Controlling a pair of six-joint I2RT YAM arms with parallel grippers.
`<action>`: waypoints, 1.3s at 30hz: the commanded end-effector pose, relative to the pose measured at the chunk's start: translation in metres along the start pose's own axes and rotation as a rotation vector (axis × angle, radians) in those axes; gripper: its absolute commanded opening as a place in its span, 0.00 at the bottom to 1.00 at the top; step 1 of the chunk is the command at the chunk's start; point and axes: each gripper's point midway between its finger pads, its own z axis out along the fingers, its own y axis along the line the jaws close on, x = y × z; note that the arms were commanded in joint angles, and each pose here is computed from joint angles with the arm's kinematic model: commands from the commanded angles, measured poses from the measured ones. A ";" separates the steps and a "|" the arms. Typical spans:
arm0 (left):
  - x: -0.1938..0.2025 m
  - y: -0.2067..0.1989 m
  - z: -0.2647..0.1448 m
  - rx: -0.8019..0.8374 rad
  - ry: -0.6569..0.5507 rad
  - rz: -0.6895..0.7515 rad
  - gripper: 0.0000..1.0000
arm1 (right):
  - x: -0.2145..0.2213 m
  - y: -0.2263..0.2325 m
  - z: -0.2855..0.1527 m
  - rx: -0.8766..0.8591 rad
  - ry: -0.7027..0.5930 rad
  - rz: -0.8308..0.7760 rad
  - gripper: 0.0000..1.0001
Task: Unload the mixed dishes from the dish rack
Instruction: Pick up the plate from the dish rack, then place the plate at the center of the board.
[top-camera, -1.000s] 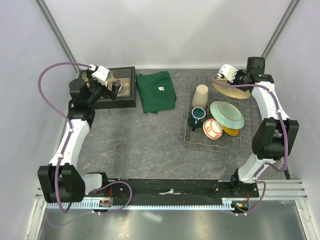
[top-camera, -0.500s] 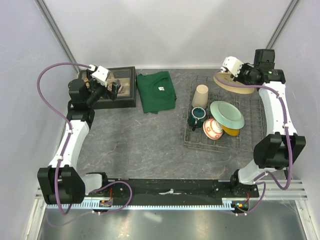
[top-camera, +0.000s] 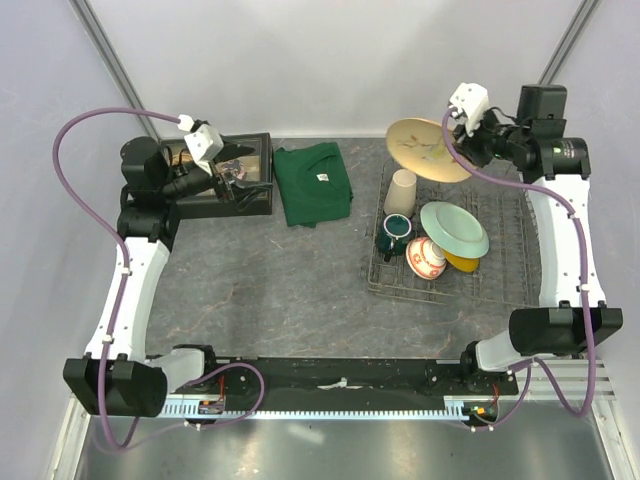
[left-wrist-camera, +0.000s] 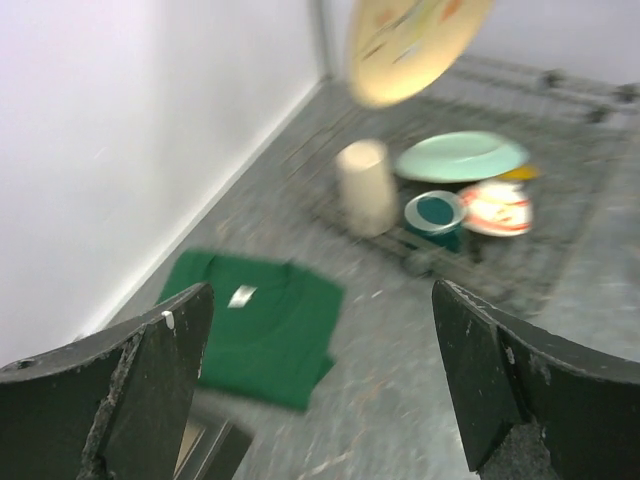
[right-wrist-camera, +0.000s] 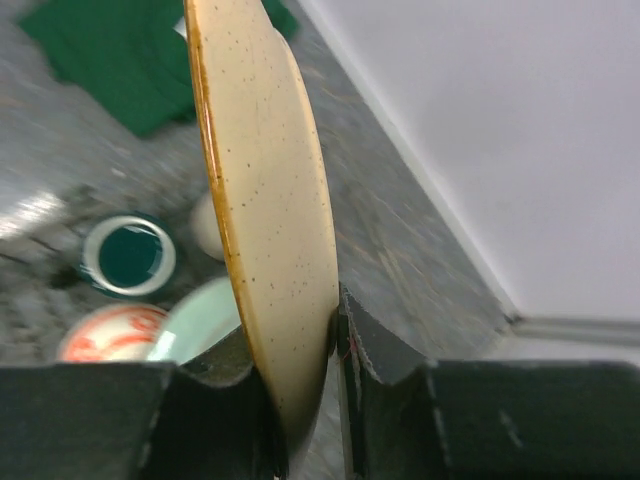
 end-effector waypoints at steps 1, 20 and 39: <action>-0.035 -0.053 0.011 0.229 -0.055 -0.037 0.96 | -0.080 0.050 -0.007 -0.177 -0.281 0.027 0.00; -0.020 -0.075 0.068 0.271 -0.023 -0.004 0.88 | -0.131 0.147 0.015 -0.520 -0.403 0.131 0.00; -0.004 -0.081 0.095 0.265 0.007 -0.058 0.58 | -0.161 0.176 -0.009 -0.648 -0.507 0.183 0.00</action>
